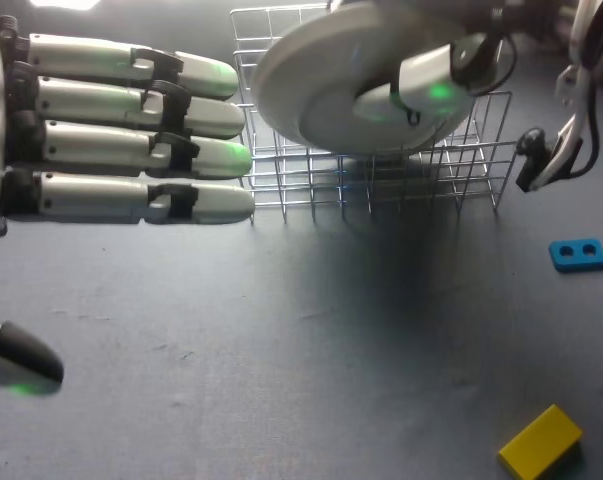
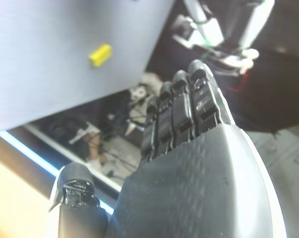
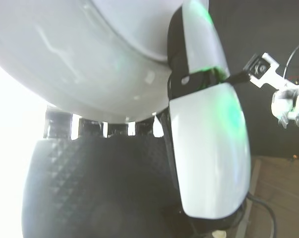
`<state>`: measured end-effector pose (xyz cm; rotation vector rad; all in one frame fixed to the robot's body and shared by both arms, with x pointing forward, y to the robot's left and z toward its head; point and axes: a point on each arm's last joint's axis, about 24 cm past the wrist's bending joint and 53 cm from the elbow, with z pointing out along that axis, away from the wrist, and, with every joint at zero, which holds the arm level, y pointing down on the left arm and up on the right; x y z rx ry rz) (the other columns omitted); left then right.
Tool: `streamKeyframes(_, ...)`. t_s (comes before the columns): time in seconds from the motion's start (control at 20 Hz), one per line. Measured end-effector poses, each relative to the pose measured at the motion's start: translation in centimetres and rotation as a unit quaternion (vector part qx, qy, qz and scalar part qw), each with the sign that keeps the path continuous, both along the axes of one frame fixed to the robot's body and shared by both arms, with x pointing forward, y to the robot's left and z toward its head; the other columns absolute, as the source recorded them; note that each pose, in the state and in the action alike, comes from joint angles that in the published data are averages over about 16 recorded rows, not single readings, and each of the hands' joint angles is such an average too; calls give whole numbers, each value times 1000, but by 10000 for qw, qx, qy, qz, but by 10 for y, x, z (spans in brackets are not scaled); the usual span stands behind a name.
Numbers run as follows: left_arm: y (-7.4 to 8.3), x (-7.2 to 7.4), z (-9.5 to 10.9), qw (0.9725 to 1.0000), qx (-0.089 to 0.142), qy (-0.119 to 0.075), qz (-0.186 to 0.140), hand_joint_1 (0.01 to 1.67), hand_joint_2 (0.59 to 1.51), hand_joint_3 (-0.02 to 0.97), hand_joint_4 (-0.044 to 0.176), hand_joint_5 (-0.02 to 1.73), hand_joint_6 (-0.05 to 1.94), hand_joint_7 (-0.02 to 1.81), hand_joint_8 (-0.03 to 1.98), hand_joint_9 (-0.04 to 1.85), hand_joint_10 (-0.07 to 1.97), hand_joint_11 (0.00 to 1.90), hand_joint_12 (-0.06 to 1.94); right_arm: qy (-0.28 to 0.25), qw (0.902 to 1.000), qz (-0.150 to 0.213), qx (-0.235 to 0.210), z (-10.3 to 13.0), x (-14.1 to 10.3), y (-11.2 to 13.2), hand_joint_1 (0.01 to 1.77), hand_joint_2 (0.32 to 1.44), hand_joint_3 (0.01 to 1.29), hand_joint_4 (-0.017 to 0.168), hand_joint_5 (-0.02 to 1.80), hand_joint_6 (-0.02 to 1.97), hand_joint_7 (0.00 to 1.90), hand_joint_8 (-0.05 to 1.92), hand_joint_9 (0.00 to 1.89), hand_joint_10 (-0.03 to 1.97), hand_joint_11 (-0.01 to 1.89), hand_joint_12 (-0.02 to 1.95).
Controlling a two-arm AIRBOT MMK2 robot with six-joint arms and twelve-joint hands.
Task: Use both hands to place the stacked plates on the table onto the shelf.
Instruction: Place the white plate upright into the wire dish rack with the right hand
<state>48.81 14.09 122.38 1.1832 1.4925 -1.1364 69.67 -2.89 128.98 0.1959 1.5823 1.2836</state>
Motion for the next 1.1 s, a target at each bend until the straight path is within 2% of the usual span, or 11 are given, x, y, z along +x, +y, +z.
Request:
streamKeyframes(0.25, -4, -7, 6, 10000, -51, 30, -63, 22, 1134, -3, 1, 100, 12, 148, 9, 116, 12, 34, 166, 78, 9998, -127, -92, -19, 11, -4, 1205, 1031, 14, -7, 848, 1111, 999, 1026, 1115, 290, 689, 1360)
streamKeyframes(0.5, -1, -11, 3, 9995, -1, 326, -42, 22, 1133, -3, 1, 95, 12, 140, 9, 104, 12, 21, 192, 119, 9995, -238, -145, -33, 17, -10, 1206, 1035, 15, -8, 810, 1151, 974, 1084, 1086, 332, 689, 1361)
streamKeyframes(0.75, 4, -15, 2, 9987, 6, 514, -68, 22, 1133, -2, 2, 100, 13, 139, 10, 103, 13, 14, 213, 133, 9993, -314, -160, -41, 20, -14, 1206, 1044, 15, -8, 768, 1208, 952, 1120, 1023, 420, 684, 1358)
streamKeyframes(0.95, 8, -20, 4, 9981, -21, 597, -175, 22, 1133, -2, 1, 104, 13, 136, 9, 102, 12, 15, 224, 132, 9992, -343, -151, -44, 20, -16, 1203, 1056, 15, -8, 728, 1264, 918, 1156, 946, 517, 658, 1380)
streamKeyframes(1.1, 9, -26, 7, 9978, -77, 584, -315, 21, 1133, -2, 2, 106, 13, 135, 10, 103, 12, 16, 230, 137, 9992, -346, -155, -45, 19, -17, 1194, 1066, 14, -8, 698, 1309, 885, 1157, 874, 608, 618, 1409)
